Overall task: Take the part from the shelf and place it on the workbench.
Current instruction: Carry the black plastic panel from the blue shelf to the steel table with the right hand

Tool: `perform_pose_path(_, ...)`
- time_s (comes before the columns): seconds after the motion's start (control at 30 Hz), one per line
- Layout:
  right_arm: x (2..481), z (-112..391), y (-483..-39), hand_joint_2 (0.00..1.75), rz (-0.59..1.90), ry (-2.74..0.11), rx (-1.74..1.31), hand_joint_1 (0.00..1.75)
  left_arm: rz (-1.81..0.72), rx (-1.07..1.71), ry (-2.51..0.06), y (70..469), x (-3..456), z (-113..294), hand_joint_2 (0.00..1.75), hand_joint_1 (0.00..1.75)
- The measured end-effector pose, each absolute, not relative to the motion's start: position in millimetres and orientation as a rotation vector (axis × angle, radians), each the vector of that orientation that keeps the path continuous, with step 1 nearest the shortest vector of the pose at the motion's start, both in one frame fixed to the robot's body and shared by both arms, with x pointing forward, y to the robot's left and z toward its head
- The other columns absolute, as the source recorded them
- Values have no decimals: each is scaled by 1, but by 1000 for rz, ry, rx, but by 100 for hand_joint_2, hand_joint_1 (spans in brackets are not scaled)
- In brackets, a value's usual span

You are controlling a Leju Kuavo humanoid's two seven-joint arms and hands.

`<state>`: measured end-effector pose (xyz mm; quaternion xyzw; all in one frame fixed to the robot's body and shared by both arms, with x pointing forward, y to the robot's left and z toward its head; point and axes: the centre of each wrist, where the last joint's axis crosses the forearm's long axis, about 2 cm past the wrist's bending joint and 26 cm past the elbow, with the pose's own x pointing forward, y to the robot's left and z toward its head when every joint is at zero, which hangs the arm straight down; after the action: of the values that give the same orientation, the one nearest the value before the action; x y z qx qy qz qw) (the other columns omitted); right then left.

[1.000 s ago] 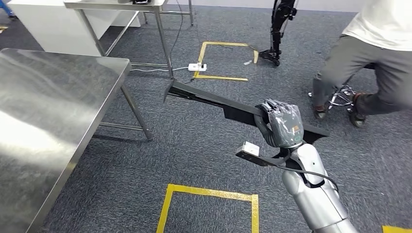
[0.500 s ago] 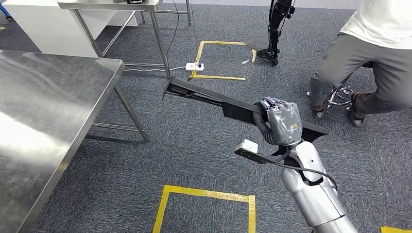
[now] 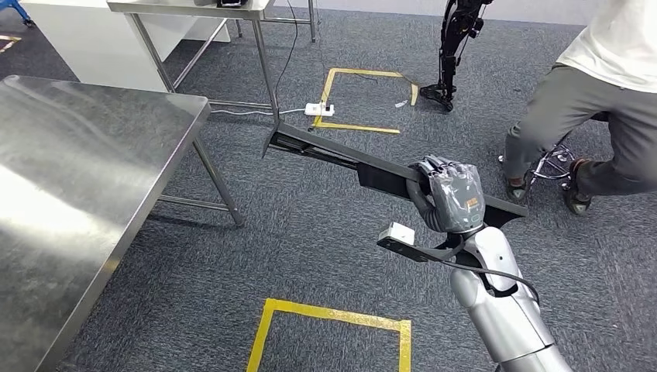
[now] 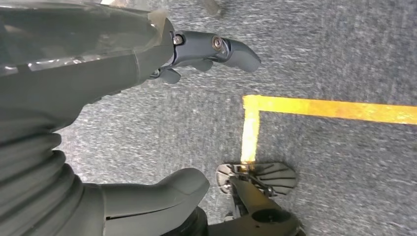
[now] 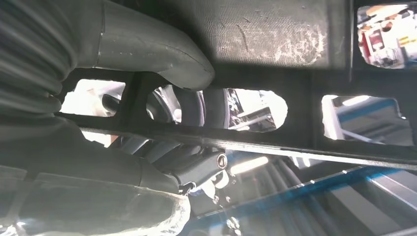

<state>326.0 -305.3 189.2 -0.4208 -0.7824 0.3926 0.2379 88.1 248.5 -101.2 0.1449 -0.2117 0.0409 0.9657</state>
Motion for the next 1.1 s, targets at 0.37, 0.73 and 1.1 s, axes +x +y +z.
perform_pose_path(0.37, 327, 190, -306, 175, 1060, -2163, -1140, 168, 80, 293, -424, 248, 86, -101, 175, 0)
perform_pose_path(0.73, 330, 192, -305, 175, 1057, -2166, -1144, 168, 81, 296, -431, 249, 88, -101, 175, 0)
perform_pose_path(1.1, 330, 189, -304, 175, 1053, -2157, -1125, 168, 83, 291, -426, 248, 86, -101, 175, 0)
